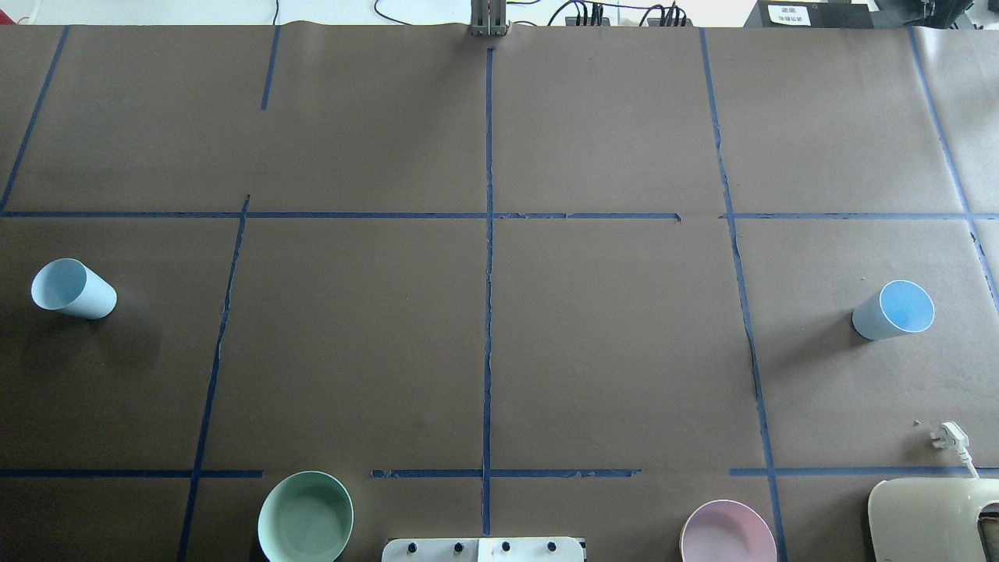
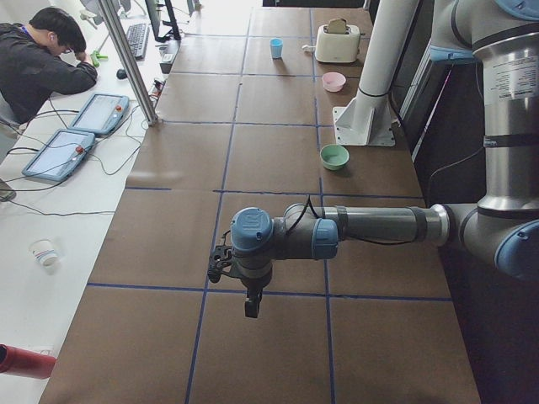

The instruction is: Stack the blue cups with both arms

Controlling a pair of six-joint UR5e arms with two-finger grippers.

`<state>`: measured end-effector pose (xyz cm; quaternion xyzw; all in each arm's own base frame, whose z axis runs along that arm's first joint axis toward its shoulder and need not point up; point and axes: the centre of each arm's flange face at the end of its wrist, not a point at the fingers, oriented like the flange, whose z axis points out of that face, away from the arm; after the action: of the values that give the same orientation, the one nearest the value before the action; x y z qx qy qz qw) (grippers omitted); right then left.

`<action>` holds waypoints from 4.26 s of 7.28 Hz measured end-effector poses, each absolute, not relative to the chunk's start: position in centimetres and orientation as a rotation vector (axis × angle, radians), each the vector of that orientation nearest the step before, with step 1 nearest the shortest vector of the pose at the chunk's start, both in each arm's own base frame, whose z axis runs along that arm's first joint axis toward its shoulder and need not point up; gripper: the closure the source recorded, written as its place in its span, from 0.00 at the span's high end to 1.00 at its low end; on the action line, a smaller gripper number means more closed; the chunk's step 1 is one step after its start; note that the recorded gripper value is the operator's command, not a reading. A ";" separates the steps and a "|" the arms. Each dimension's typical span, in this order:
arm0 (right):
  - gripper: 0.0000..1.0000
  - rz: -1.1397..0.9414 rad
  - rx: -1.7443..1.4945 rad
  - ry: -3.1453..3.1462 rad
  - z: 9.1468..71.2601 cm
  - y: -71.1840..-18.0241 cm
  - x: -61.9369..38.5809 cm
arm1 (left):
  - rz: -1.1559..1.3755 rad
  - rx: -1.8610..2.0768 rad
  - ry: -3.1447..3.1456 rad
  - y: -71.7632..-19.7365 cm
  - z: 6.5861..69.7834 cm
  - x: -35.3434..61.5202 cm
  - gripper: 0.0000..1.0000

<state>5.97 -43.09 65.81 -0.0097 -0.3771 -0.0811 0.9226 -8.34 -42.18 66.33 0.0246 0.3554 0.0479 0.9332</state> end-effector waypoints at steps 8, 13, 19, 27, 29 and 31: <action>1.00 -0.171 -0.009 -0.776 65.3 -43.4 5.9 | 0.186 0.214 0.764 -45.6 62.8 -6.8 1.00; 1.00 -0.172 -0.007 -0.782 65.2 -43.4 5.9 | 0.078 0.155 0.883 -45.4 60.3 8.2 1.00; 1.00 -0.172 -0.009 -0.783 65.3 -43.3 5.9 | -0.059 0.083 0.861 -44.4 60.9 16.4 0.92; 1.00 -0.173 -0.011 -0.783 65.4 -43.2 5.9 | -0.014 0.053 0.880 -44.7 59.8 19.9 0.00; 1.00 -0.173 -0.012 -0.783 65.5 -43.1 5.9 | 0.021 0.050 0.950 -46.5 55.3 21.5 0.00; 1.00 -0.172 -0.012 -0.783 65.4 -43.1 5.9 | 0.006 0.077 0.998 -51.1 47.1 24.8 0.00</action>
<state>5.86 -43.11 65.42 -0.0057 -0.3811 -0.0837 0.9207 24.77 -51.12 47.13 0.0368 0.4784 0.0029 0.8774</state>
